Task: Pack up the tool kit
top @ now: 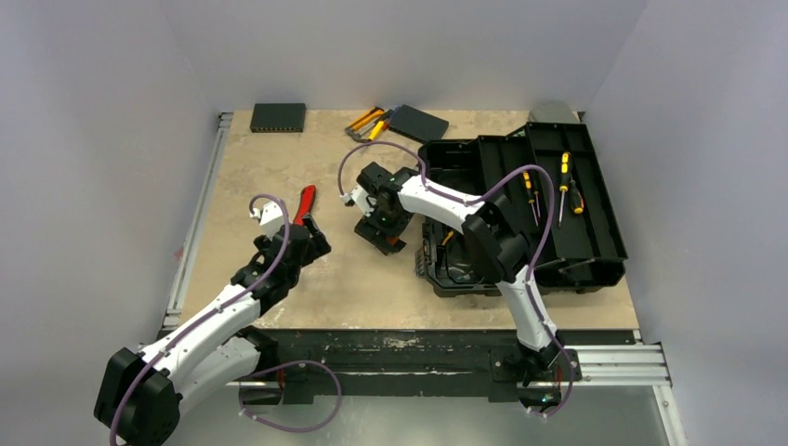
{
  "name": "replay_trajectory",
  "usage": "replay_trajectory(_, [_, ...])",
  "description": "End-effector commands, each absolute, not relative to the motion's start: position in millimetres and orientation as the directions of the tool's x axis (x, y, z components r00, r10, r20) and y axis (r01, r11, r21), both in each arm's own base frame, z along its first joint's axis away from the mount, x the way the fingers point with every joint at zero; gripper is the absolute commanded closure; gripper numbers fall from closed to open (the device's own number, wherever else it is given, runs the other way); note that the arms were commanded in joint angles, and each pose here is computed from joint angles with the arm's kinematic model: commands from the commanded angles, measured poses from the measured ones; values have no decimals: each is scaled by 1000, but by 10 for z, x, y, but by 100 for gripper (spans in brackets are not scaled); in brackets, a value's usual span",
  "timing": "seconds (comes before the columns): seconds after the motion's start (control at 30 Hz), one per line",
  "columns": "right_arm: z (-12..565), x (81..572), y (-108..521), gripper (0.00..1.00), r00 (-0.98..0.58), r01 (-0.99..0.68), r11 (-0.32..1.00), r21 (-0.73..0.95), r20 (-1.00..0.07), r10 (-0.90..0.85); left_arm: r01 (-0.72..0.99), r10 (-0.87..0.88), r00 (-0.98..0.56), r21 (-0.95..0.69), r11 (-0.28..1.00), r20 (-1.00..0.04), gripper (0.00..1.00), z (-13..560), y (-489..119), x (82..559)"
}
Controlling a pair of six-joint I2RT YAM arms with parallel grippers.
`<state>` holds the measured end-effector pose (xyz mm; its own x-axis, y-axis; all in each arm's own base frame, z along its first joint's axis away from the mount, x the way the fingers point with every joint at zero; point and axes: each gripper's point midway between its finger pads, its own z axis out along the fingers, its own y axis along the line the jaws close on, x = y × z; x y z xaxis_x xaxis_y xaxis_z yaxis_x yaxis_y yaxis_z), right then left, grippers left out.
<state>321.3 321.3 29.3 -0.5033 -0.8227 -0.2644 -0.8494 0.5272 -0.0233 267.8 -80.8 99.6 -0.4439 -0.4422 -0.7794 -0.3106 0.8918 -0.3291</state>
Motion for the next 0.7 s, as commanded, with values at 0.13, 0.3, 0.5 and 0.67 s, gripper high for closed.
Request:
replay_trajectory(0.13, [141, 3110, 3237, 26, -495, -863, 505, 11, -220, -841, -288, -445, -414, -349, 892, -795, 10, 1155, -843, 2756])
replay_trajectory(0.3, [105, 3086, 3192, 43, -513, -850, 526, -15, -201, -835, -288, -443, -414, -348, 892, -795, 10, 1152, -843, 2759])
replay_trajectory(0.5, [376, 3142, 3357, 66, -509, -830, 555, -44, -346, -788, -286, -444, -415, -350, 892, -794, 10, 1156, -854, 2762])
replay_trajectory(0.67, [772, 3127, 3602, 71, -486, -828, 560, 24, -528, -696, -287, -439, -416, -344, 894, -796, 10, 1156, -843, 2759])
